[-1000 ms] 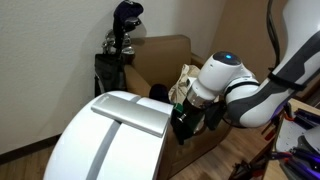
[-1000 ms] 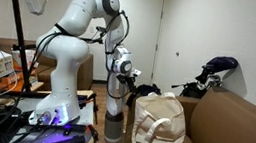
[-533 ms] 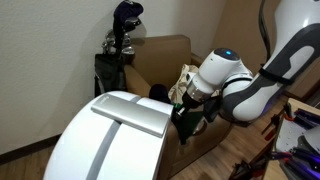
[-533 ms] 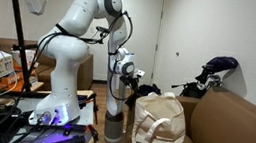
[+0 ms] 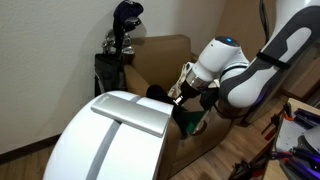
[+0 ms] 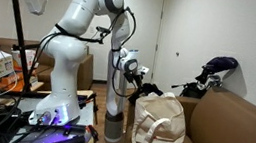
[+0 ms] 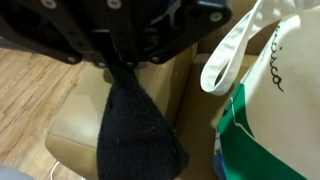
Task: Put the black cloth inside the laundry basket then put the remote on the arm of the couch
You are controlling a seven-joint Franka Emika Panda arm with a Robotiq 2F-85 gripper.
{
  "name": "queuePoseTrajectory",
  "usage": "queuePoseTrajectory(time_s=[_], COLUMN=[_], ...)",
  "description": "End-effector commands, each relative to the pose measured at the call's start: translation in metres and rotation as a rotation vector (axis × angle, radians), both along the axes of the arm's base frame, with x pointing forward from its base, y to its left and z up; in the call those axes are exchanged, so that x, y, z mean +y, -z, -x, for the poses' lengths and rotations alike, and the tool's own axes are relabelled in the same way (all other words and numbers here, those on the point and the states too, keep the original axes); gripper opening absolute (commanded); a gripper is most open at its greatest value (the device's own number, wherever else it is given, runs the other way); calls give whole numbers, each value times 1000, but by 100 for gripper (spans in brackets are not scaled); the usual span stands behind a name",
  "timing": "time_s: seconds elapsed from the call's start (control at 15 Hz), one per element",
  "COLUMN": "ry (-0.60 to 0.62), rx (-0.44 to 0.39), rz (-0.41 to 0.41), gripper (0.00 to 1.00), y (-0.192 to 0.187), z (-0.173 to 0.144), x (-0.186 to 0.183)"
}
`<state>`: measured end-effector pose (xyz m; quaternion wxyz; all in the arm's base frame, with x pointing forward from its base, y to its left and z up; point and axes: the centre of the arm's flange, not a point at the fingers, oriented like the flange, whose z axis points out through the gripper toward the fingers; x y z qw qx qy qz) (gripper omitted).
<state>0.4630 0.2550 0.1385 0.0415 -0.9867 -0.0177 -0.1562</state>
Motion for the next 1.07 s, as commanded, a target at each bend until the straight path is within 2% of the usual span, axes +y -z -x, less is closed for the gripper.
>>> queuePoseTrajectory(time_s=[0.0,0.27,0.53,0.73,0.87,1.0], ry=[34,77,106,164,224,297], rx=[-100,-271,-435,-483,-487,-527], rz=[-94,-172,-216,-208,-185,-150], gripper=[7,7,7,7,7,7], y=[-66,-146,-207,-223,-221,-219], z=[-12,-29,-37,-42,-41,-38], x=[-3,-11,-28,-56,-86,-118])
